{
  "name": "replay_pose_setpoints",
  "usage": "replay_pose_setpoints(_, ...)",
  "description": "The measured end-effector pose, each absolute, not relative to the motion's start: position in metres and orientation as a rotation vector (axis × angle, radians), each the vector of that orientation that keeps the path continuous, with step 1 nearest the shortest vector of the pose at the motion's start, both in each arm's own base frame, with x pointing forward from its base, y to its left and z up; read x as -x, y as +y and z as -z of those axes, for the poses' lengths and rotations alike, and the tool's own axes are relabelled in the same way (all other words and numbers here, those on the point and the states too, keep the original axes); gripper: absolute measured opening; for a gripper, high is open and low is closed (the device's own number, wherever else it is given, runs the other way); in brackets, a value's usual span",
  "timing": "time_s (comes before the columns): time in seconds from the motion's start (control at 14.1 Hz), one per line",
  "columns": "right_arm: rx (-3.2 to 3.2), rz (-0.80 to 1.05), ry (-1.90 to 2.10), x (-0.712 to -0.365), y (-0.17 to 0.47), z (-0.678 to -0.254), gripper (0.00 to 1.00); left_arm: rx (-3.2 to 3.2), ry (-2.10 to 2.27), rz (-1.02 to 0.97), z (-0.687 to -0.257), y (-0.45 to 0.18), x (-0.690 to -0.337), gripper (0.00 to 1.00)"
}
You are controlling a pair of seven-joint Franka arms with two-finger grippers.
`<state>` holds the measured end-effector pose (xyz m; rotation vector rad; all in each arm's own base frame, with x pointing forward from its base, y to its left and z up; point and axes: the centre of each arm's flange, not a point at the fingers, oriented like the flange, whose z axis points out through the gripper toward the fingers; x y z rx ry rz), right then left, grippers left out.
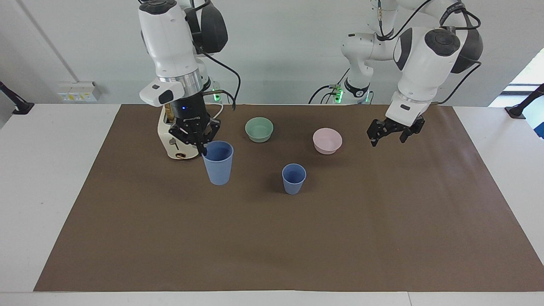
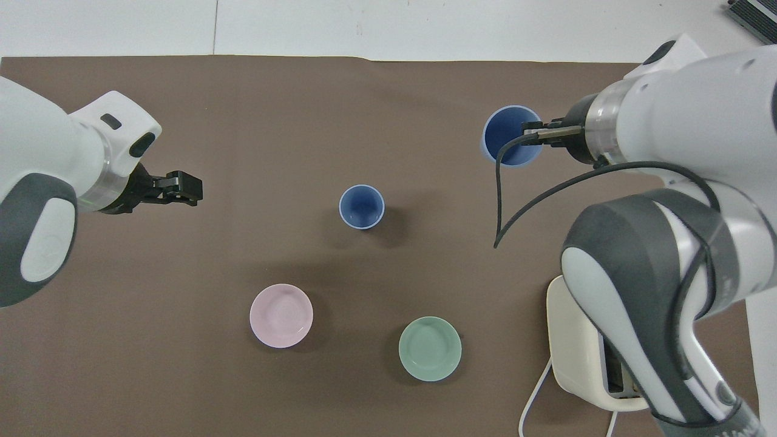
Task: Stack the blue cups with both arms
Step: 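Carry the blue cup over the placed cup and lower it inside with the right gripper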
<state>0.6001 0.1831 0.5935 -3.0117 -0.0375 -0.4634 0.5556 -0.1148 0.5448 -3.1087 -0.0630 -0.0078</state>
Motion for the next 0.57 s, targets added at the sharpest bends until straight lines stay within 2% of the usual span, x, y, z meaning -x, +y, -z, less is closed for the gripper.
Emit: replay_pose_setpoints(0.57,2.992,0.349,0.116,-0.558,0.325,-0.554,0.05,3.123,0.056,-0.001,-0.574,-0.053,-0.545,1.00)
